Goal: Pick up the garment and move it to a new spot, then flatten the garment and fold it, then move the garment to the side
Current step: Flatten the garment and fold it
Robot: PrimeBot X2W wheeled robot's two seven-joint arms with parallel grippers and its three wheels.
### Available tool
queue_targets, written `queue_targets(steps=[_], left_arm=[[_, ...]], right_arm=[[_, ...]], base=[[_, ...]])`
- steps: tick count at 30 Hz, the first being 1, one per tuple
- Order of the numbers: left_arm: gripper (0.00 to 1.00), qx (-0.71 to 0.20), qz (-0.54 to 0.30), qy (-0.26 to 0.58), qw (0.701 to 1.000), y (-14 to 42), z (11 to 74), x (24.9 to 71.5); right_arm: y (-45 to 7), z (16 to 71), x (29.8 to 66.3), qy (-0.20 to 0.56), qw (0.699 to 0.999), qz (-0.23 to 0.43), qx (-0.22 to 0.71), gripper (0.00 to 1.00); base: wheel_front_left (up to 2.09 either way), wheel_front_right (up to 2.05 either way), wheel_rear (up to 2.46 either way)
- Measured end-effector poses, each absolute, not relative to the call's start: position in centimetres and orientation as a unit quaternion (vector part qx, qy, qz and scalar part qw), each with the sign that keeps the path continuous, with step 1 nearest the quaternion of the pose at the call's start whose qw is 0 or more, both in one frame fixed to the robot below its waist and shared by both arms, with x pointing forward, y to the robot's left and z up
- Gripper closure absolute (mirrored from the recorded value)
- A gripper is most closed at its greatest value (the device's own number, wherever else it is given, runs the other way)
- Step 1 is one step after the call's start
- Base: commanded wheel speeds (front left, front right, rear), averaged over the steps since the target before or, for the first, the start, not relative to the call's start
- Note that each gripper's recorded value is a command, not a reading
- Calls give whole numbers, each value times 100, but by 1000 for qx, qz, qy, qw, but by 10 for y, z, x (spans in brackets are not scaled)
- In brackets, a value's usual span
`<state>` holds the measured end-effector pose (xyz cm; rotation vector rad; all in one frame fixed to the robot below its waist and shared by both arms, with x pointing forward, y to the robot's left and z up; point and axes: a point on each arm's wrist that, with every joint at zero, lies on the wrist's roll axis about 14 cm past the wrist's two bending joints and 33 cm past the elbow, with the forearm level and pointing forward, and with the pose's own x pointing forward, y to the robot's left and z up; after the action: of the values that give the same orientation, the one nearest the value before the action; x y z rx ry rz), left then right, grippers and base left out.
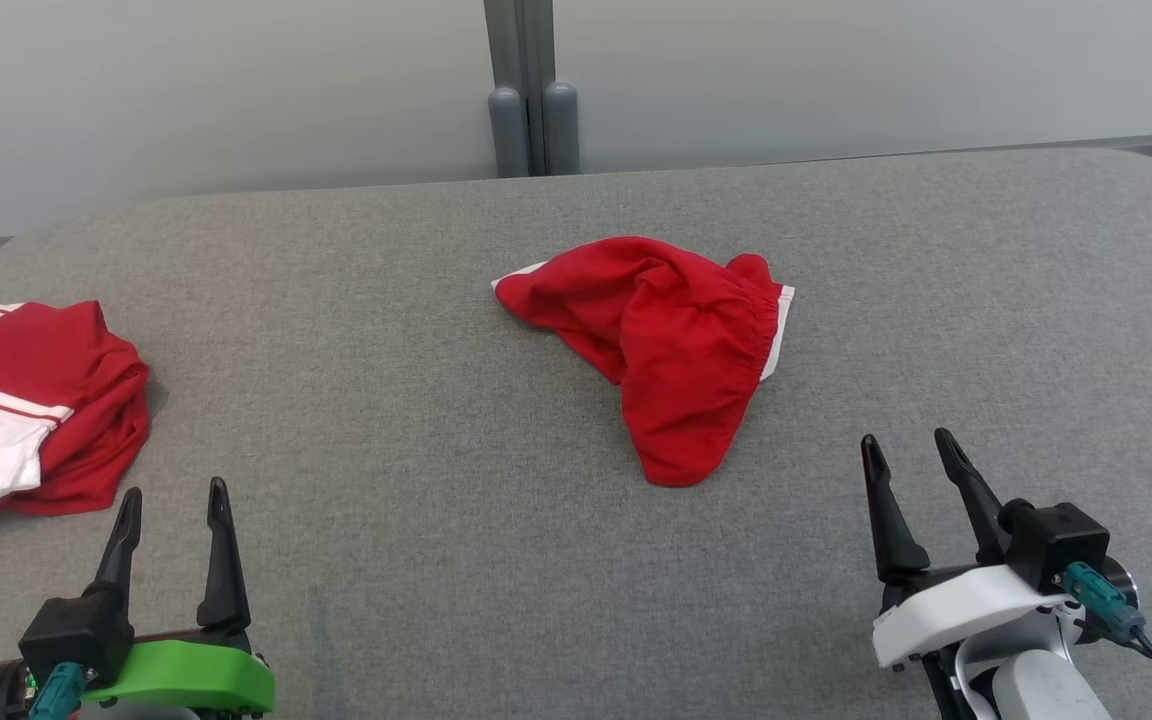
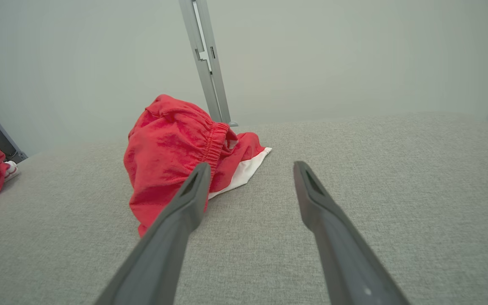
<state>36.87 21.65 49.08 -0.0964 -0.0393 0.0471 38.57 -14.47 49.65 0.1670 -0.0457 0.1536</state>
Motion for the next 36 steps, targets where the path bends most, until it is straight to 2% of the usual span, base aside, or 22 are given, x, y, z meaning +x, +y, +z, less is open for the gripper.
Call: queue_targets(steps=[25,36], left_arm=[[0,-49,29,-19,998,219,490,364],[0,-51,35,-12,998,221,486,362]], right_arm=[[-139,502,383,-30,992,85,84,0],[-105,501,401,-22,988,138,71,0]], base=[[0,0,0],[0,0,0]])
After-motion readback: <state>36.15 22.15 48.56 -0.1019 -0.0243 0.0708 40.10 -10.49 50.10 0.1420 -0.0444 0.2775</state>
